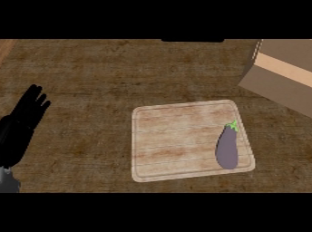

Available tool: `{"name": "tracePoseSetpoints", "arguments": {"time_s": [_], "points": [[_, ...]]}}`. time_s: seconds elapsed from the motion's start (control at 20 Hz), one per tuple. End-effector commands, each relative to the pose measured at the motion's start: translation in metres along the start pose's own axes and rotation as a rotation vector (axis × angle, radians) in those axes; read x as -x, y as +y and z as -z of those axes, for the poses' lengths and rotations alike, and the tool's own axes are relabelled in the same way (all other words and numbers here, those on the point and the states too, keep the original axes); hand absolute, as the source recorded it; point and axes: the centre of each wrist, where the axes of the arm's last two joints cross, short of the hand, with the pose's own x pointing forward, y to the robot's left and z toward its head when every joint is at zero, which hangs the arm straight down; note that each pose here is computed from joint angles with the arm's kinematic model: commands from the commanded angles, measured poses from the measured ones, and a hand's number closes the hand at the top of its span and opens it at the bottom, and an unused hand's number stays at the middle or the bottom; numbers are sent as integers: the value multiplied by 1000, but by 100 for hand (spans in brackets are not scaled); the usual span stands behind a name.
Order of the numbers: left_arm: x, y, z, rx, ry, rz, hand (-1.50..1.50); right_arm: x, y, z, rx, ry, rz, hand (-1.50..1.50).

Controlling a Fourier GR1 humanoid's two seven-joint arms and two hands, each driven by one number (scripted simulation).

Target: Pick the can from the cutting board and place it in the cardboard box

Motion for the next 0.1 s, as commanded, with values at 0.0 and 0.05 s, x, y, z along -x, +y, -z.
{"name": "tracePoseSetpoints", "arguments": {"time_s": [0.0, 0.05], "points": [[1, 2, -8, -1, -1, -1, 0, -3, -22, -7, -13, -10, -23, -150], [1, -7, 1, 8, 6, 15, 0, 14, -21, -20, -10, -20, -12, -150]]}}
